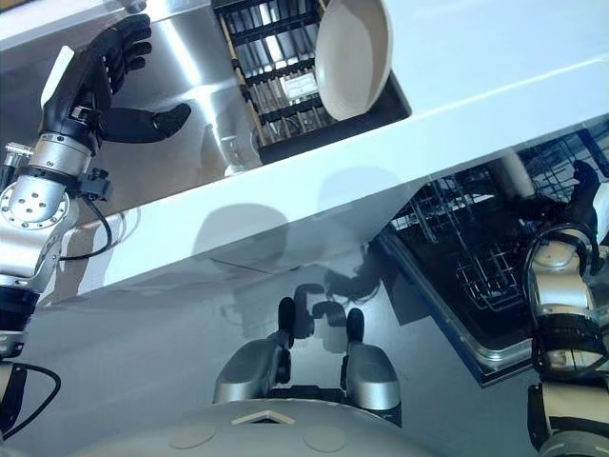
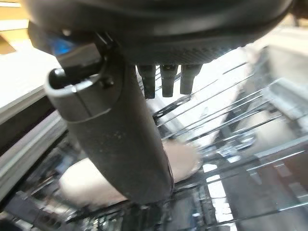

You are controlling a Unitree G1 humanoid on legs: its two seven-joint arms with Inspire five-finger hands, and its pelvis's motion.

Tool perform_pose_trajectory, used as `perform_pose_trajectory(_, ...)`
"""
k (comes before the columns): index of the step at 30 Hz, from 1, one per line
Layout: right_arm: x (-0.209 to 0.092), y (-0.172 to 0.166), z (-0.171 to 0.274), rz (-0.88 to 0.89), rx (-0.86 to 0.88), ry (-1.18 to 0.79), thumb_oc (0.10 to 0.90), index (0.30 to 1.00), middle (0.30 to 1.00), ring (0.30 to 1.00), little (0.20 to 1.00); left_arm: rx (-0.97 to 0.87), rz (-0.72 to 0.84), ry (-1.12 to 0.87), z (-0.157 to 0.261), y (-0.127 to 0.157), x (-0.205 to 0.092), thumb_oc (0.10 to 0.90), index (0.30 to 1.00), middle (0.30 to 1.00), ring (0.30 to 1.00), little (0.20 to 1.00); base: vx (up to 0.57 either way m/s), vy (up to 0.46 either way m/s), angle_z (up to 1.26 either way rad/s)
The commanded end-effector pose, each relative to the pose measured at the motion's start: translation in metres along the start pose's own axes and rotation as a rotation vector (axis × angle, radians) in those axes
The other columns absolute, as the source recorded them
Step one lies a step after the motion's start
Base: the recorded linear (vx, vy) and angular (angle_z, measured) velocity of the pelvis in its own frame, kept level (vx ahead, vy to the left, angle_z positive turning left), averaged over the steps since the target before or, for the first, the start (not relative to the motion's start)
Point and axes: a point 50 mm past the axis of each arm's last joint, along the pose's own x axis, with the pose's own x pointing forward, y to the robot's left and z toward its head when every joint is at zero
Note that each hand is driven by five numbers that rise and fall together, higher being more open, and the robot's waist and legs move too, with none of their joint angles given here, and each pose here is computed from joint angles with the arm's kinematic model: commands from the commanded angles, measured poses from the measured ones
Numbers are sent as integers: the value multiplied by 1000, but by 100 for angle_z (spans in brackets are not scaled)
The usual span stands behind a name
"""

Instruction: Pick up plates and place into dishwasher.

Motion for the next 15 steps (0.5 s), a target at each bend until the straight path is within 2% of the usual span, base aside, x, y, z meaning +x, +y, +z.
perform_pose_trajectory(1, 1, -29, 11, -41, -119, -125, 800, 900, 900, 900, 900, 18, 123, -155, 28, 26, 7, 800, 900, 900, 900, 900, -10, 123, -20)
perform_pose_trajectory(8, -16, -19, 6, 88, -91, -163, 800, 900, 900, 900, 900, 61, 132, -163, 37, 30, 17, 800, 900, 900, 900, 900, -23, 106, -25)
perform_pose_trajectory(13, -22, -24, 24, 60, -34, -267, 800, 900, 900, 900, 900, 129, 142, -150, 42, 35, 30, 800, 900, 900, 900, 900, -25, 88, -17)
perform_pose_trajectory(15, -28, -26, 43, 30, 53, -381, 800, 900, 900, 900, 900, 183, 153, -143, 44, 38, 36, 800, 900, 900, 900, 900, -17, 93, -25)
